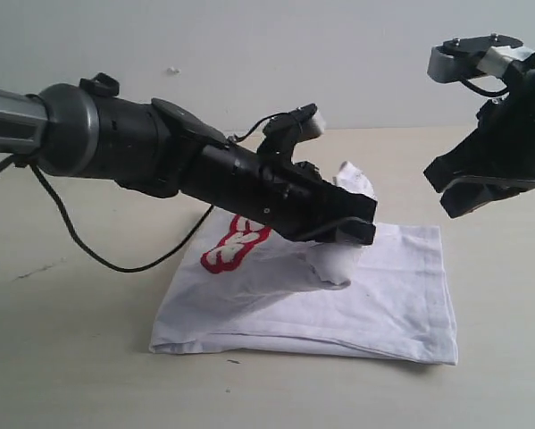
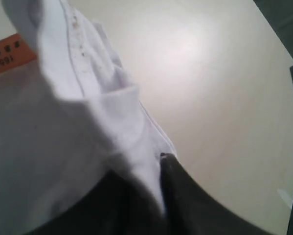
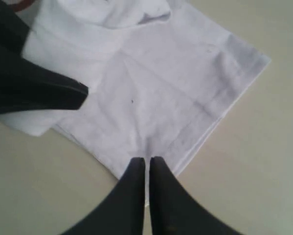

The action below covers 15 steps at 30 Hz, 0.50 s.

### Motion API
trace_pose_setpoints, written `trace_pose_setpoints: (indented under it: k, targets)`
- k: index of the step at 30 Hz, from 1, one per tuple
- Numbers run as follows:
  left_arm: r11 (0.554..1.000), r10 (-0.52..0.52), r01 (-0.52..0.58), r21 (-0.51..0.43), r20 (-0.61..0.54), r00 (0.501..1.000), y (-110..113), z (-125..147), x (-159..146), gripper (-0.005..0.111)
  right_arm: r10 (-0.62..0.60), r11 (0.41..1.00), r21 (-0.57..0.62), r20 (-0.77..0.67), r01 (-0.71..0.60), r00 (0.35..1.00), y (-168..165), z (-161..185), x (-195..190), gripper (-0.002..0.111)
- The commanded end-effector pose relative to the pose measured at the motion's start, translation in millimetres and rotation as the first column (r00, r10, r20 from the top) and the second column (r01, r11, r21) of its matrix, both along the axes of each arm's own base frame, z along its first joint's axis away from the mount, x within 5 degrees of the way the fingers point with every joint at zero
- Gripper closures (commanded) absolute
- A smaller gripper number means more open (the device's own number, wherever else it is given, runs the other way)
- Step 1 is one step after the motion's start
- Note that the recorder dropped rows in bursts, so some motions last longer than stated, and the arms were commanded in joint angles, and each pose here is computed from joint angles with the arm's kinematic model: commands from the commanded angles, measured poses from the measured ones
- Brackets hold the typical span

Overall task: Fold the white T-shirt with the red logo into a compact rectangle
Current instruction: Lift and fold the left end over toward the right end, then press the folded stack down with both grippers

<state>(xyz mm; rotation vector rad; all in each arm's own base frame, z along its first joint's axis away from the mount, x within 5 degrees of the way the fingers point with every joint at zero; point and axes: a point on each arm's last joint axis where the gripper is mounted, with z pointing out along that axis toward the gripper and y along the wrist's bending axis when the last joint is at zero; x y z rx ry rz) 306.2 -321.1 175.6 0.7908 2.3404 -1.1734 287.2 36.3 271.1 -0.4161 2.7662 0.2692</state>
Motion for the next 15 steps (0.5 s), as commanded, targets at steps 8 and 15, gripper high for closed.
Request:
trace_pose_setpoints:
  k: [8, 15]
  targets:
    - [0.999, 0.048, -0.048, -0.017, 0.009, 0.999, -1.0, 3.8, 6.5, 0.063, -0.001, 1.000, 0.014, 0.005, 0.001, 1.000, 0.9, 3.5, -2.1, 0.103]
    - [0.993, -0.068, 0.063, 0.102, 0.048, 0.997, 29.0, -3.7, 19.0, 0.063, 0.019, 1.000, -0.023, -0.054, -0.020, 0.998, -1.7, -2.2, -4.4, 0.103]
